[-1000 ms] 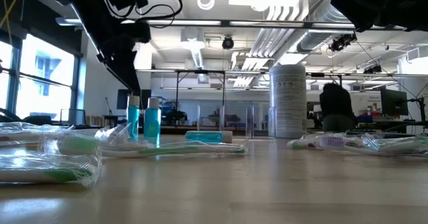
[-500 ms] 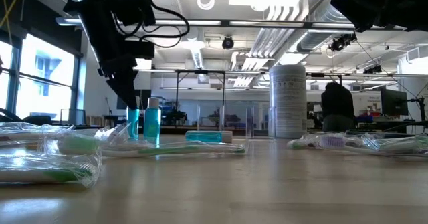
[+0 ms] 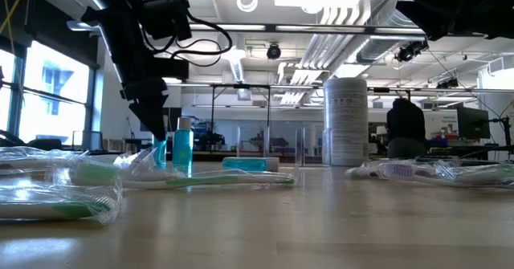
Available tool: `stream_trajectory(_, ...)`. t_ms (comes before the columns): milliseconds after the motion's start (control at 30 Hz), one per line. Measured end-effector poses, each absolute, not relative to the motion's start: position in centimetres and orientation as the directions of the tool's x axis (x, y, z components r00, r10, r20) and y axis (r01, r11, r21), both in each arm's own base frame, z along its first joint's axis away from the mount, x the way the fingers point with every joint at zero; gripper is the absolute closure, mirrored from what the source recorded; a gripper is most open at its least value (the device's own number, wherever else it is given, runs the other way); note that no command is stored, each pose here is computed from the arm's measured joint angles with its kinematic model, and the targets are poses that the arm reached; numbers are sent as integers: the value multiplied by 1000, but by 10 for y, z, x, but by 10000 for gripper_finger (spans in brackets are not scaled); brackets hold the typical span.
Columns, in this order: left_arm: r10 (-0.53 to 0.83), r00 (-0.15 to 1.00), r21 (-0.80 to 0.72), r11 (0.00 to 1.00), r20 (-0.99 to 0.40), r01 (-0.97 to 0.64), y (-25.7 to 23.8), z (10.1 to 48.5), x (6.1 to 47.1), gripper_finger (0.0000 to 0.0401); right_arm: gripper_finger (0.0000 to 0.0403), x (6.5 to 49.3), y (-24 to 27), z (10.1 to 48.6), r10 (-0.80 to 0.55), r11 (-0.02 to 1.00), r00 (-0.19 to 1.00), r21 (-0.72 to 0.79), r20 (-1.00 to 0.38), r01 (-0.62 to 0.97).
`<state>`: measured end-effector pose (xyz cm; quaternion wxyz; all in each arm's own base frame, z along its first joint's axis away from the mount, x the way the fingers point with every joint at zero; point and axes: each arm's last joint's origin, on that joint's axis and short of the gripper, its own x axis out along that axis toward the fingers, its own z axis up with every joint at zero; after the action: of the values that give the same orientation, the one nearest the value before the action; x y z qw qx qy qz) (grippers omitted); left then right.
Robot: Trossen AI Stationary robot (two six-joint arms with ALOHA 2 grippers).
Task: Pick & Place toothbrushing station
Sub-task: Put the blue mouthwash into the transparent organizer
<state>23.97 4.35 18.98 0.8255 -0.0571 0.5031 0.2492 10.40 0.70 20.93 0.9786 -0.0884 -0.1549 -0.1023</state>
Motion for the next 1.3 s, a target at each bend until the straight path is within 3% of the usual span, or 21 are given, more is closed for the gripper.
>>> stream_trajectory(367, 345, 373, 149, 873, -861, -464, 43, 189, 241, 126, 160, 104, 7, 209, -173, 963, 932, -143, 318, 227)
stream_trajectory(867, 333, 376, 137, 876, -865, -462, 43, 189, 241, 294, 160, 104, 7, 209, -172, 963, 932, -143, 318, 227)
stream_trajectory(1300, 333, 376, 125, 867, -865, -482, 43, 189, 241, 305, 160, 104, 7, 209, -172, 963, 932, -143, 317, 227)
